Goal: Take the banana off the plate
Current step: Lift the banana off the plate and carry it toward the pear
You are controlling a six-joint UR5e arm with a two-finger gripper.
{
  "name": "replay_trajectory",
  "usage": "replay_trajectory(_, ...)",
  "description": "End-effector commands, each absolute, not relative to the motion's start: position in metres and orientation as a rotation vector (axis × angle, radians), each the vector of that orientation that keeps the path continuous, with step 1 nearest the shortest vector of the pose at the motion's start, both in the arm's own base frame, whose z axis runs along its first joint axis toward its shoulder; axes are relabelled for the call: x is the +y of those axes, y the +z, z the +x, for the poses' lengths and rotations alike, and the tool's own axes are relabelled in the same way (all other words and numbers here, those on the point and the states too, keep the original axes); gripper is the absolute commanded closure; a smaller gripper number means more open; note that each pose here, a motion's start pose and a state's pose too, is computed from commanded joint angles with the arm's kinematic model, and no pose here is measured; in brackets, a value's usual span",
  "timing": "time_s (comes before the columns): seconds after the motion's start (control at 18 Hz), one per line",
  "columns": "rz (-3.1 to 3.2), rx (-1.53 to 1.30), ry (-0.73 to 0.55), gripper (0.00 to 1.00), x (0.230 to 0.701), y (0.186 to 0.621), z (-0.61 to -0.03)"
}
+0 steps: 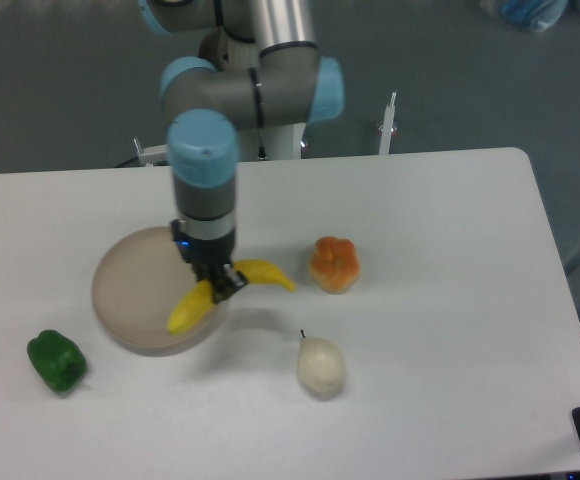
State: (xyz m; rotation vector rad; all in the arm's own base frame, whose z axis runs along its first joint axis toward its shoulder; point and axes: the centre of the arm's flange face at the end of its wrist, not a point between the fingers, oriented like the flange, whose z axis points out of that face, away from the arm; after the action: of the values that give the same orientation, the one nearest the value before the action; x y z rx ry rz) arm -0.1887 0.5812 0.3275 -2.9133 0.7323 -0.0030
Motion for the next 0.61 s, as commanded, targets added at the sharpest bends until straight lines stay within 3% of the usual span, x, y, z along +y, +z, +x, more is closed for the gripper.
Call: replay_trajectory(0.61,-2.951,0.762,0.014,1.00,0.580,0.324,-0.390)
